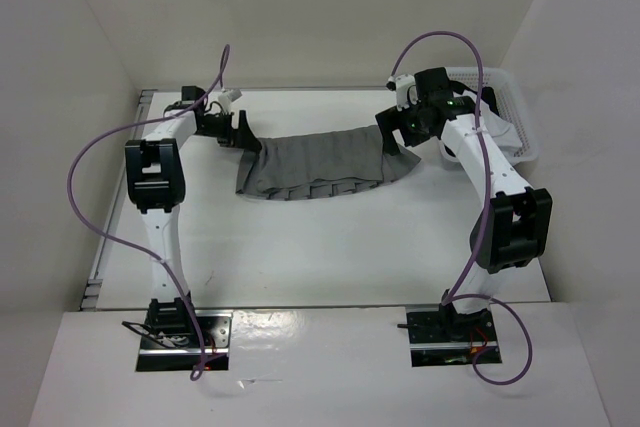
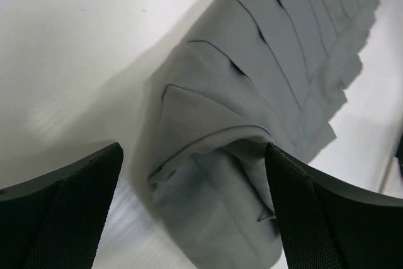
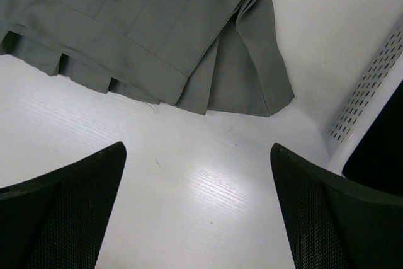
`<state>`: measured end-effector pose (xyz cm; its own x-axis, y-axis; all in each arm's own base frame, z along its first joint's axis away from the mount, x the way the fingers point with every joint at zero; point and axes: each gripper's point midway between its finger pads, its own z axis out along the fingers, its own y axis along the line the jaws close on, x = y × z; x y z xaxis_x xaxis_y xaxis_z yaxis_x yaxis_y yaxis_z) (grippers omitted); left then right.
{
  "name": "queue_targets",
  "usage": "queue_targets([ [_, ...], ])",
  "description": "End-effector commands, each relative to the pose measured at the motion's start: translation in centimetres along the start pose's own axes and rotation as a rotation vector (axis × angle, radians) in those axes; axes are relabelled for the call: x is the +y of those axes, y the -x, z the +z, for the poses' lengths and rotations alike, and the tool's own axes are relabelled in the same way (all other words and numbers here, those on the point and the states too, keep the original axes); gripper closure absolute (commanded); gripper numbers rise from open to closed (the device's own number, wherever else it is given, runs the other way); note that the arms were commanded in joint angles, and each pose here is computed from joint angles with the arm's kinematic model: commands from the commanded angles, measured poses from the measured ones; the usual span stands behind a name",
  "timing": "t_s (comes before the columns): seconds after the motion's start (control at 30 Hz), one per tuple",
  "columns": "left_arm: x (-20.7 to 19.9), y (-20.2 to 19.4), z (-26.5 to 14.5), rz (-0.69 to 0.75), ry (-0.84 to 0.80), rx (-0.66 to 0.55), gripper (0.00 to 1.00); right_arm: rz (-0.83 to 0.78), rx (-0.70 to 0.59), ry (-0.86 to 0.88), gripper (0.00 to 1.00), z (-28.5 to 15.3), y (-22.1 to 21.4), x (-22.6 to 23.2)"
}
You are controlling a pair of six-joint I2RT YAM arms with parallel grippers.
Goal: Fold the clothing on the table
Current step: Fold the skirt
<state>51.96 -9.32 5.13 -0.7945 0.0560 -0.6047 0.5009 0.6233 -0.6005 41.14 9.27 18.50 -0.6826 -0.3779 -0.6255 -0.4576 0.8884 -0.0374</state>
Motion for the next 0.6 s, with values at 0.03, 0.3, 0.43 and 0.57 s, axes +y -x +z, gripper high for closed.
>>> queue_targets([
  [0.03,-0.7,-1.1,-0.9,-0.048,-0.124,-0.001,0.00,-0.004,-0.031,-0.013,0.01,-1.0,0.6,-0.2],
  [0.3,-2.0,1.2,-5.0,-0.063,-0.175,-0.089,0.00,-0.003,-0.028,-0.022,0.01,-1.0,0.6,-0.4],
  [0.43,-2.8,2.8,-5.3,-0.020,-0.167,-0.103,0.00,-0.006,-0.048,-0.017,0.01,-1.4,1.3,-0.4],
  [0.57,-2.8,2.3,-4.0,-0.039,-0.182,-0.080,0.00,-0.005,-0.039,-0.015,0.01,-1.2,1.3,-0.4],
])
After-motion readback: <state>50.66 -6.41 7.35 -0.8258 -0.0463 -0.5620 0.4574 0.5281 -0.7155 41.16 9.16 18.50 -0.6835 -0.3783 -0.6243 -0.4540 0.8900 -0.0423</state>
